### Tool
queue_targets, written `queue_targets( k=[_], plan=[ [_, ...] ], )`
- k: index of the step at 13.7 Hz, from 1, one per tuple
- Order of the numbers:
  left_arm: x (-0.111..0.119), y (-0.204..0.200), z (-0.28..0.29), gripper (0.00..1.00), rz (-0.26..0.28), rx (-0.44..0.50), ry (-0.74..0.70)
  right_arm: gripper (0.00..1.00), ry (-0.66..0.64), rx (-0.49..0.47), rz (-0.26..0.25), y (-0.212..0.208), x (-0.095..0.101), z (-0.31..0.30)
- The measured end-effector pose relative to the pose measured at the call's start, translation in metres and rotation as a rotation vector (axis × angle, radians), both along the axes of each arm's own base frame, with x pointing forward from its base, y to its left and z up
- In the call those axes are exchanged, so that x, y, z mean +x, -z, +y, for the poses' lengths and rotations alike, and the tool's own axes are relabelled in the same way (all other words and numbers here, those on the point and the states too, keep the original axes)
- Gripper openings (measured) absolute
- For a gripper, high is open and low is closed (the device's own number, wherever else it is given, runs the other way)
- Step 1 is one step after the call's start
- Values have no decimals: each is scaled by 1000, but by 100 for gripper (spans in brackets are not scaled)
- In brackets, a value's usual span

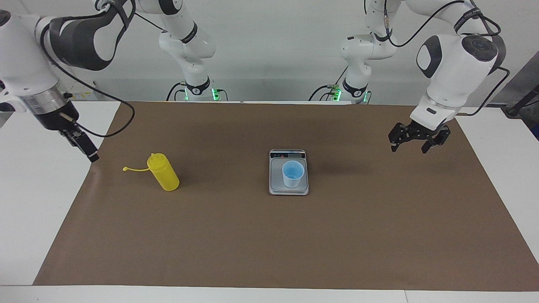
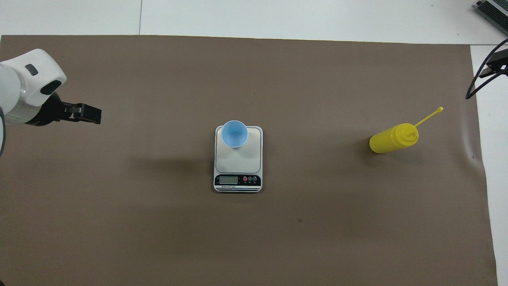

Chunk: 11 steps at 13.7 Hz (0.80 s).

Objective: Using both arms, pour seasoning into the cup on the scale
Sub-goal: 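Release the cup and withdraw the left gripper to rest, then reach the right gripper to the yellow bottle and grasp it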

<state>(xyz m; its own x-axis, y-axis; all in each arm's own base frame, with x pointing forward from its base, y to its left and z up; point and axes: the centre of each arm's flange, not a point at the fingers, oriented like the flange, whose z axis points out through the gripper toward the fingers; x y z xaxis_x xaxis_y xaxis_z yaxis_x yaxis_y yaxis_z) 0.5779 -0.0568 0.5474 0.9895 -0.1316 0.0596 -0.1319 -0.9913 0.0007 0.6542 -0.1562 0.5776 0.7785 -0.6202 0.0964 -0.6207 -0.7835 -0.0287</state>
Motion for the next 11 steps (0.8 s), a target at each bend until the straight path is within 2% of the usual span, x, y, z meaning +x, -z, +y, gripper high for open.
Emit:
queue_targets(
  k=[1, 2, 5, 9, 11],
  plan=[
    [-4, -8, 3, 100, 3, 2, 6, 100, 15, -2, 14, 13, 11, -12],
    [-7, -18, 5, 100, 5, 4, 6, 95, 26, -1, 34, 30, 20, -19],
    [-17, -42, 8, 100, 23, 8, 8, 93, 61, 20, 85, 70, 34, -34],
    [-29, -70, 9, 100, 49, 13, 14, 93, 173, 158, 126, 112, 41, -40],
    [-30, -75, 9, 100, 51, 13, 17, 95, 205, 234, 187, 141, 39, -47]
  ],
)
